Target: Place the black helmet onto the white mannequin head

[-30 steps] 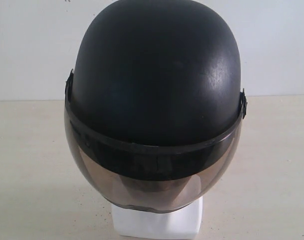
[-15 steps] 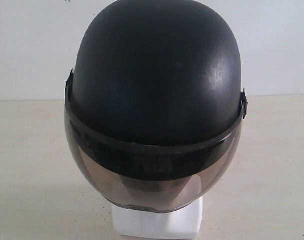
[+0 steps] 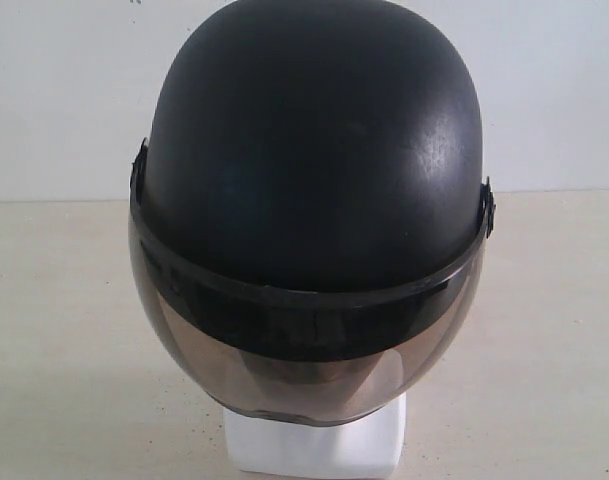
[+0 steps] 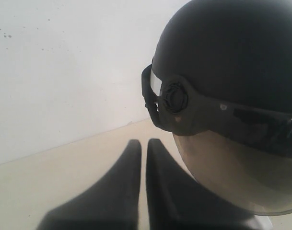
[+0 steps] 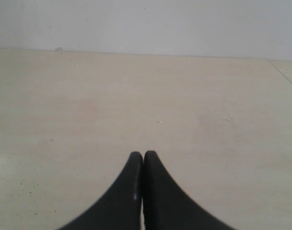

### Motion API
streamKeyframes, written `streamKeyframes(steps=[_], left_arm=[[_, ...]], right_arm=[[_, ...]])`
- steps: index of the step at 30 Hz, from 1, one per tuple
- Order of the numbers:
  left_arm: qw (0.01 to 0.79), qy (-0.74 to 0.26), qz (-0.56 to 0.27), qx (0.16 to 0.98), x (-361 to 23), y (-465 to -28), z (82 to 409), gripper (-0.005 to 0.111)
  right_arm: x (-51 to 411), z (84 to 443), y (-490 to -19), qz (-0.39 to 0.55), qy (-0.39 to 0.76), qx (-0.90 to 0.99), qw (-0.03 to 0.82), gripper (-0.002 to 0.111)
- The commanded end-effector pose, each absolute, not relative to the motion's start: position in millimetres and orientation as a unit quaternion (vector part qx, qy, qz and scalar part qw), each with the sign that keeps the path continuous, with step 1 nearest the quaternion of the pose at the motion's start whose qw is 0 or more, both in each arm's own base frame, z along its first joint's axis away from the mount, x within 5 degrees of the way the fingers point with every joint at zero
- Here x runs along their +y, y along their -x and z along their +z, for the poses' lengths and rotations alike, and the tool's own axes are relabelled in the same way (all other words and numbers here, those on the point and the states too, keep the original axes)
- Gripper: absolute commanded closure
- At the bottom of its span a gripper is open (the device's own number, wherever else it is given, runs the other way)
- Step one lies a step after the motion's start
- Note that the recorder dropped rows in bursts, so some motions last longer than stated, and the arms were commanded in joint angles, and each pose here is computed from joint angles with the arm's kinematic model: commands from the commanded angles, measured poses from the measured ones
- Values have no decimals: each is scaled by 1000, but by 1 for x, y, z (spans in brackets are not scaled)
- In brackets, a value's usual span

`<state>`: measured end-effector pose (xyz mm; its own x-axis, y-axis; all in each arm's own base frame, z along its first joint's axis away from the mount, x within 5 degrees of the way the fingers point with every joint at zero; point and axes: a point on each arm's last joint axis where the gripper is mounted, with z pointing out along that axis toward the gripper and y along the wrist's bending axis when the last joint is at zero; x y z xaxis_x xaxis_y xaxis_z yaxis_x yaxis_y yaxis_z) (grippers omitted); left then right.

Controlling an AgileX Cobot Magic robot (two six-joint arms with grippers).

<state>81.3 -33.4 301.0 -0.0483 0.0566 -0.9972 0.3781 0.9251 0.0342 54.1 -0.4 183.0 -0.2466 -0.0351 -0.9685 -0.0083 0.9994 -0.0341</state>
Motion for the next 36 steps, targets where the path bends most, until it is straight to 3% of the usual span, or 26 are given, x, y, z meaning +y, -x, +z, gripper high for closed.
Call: streamKeyframes(steps=[1, 30, 36], left_arm=[[679, -146, -118, 709, -32, -80, 302, 102], [679, -146, -118, 709, -32, -80, 302, 102], [714, -129, -82, 683, -22, -63, 306, 102]], right_arm=[[0, 183, -54, -10, 13, 787, 617, 108], [0, 183, -54, -10, 13, 789, 614, 108], [0, 183, -54, -10, 13, 789, 614, 108]])
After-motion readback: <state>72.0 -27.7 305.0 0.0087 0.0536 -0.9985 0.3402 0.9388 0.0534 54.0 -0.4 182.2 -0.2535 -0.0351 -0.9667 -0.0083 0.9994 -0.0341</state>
